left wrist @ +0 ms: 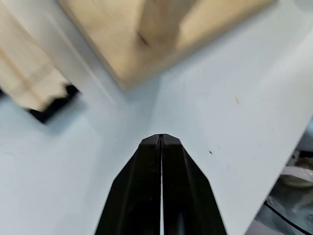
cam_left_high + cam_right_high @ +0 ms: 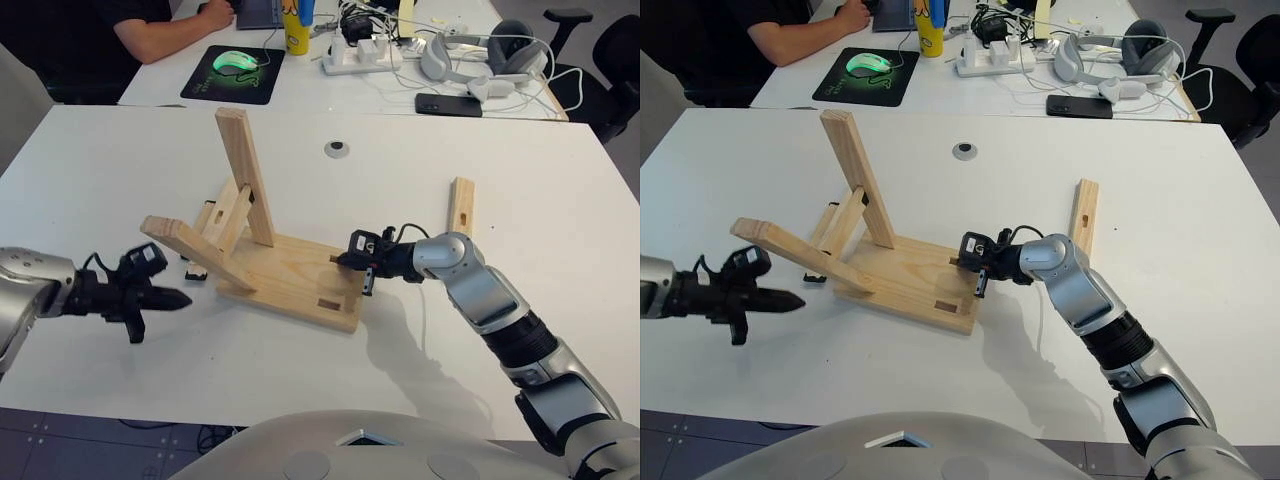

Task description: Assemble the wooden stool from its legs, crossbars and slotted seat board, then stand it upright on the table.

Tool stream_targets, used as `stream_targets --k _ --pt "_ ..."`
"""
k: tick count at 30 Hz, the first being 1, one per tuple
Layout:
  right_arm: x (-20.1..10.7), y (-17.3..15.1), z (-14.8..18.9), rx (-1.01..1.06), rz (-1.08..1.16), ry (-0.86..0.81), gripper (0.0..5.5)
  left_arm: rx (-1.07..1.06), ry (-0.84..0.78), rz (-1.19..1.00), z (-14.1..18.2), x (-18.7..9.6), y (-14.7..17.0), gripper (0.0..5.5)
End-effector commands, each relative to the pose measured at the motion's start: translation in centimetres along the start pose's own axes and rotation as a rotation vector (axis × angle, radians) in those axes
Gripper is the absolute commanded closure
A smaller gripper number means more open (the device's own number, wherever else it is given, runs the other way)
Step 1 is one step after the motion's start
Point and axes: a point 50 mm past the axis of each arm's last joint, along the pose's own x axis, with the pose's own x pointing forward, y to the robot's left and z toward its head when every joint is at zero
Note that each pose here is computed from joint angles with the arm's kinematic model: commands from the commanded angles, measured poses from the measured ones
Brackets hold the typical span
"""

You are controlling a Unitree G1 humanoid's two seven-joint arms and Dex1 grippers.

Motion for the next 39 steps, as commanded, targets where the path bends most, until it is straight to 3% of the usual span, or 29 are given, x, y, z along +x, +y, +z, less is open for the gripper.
stream_targets --k 1,9,15,19,27,39 --pt "1.4 3.8 -6.4 0.230 0.118 0.291 5.50 0.018 0.031 -0.010 -0.2 0.9 -0.6 5.49" --pt "1.6 3.9 -6.1 0.216 0.154 0.289 5.50 0.028 -0.115 0.065 1.5 4.1 0.6 5.49" --pt "1.6 4.1 -5.8 0.206 0.185 0.285 5.50 0.078 -0.060 0.157 0.9 5.3 2.1 5.49" --pt "1.4 4.5 -5.8 0.230 0.199 0.286 5.50 0.106 -0.121 0.180 2.3 6.6 2.5 5.49" --pt "1.3 5.0 -5.4 0.237 0.223 0.285 5.50 0.121 -0.193 0.119 4.5 10.9 0.0 5.49" --pt "1.2 5.5 -5.2 0.239 0.238 0.281 5.50 0.175 -0.227 0.315 7.7 13.8 2.6 5.49"
